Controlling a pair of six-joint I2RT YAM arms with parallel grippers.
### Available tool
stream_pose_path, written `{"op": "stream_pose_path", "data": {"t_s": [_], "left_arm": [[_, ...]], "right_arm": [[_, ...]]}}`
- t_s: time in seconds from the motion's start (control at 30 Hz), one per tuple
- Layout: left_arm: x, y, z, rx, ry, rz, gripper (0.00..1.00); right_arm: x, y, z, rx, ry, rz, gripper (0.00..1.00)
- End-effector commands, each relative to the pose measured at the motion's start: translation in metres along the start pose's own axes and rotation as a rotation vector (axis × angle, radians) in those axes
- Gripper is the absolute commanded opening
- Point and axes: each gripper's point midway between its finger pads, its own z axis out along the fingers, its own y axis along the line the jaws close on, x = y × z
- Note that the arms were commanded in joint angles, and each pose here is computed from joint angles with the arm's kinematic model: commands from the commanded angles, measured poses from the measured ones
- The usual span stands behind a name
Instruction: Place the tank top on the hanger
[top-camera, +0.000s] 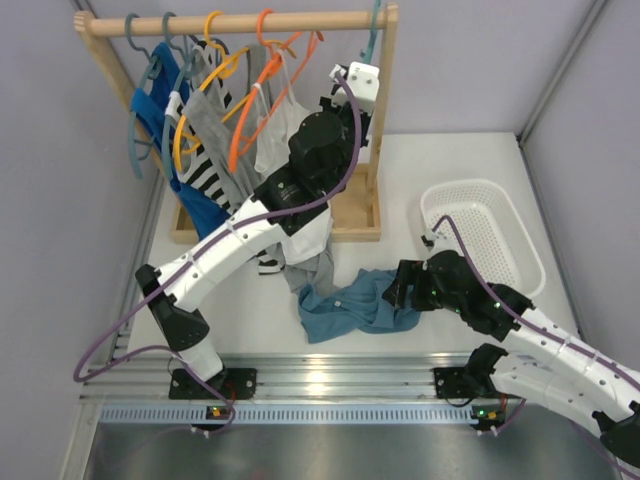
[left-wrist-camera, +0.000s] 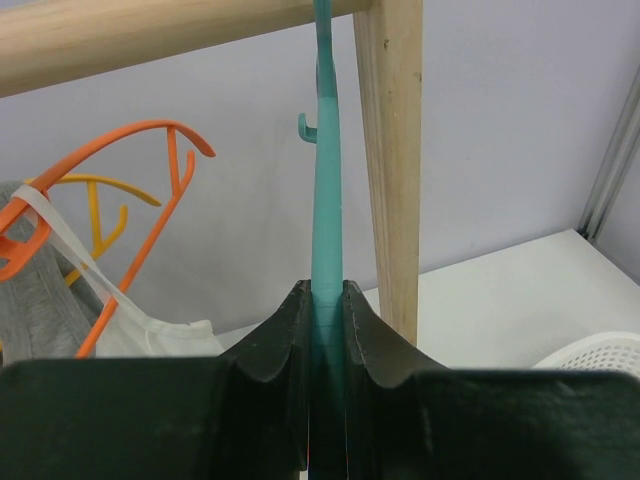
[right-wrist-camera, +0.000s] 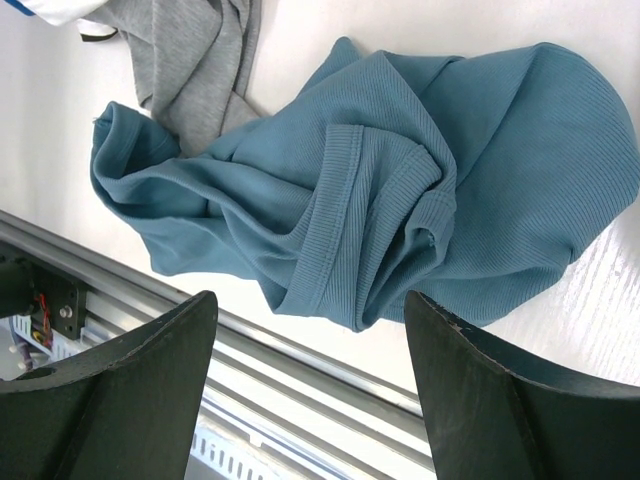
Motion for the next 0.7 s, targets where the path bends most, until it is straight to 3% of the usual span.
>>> {"op": "stream_pose_path", "data": {"t_s": [0.0, 0.67], "left_arm": [[-0.056, 0.027, -0.016, -0.043, -0.139, -0.102, 0.0], [-0.054, 0.04, -0.036, -0.034, -0.141, -0.111, 0.0]], "right_arm": [[-0.001, 0.008, -0.001, -0.035, -0.009, -0.011, 0.75], [0.003, 0.008, 0.004, -0.038, 0.003, -0.012, 0.75]]}}
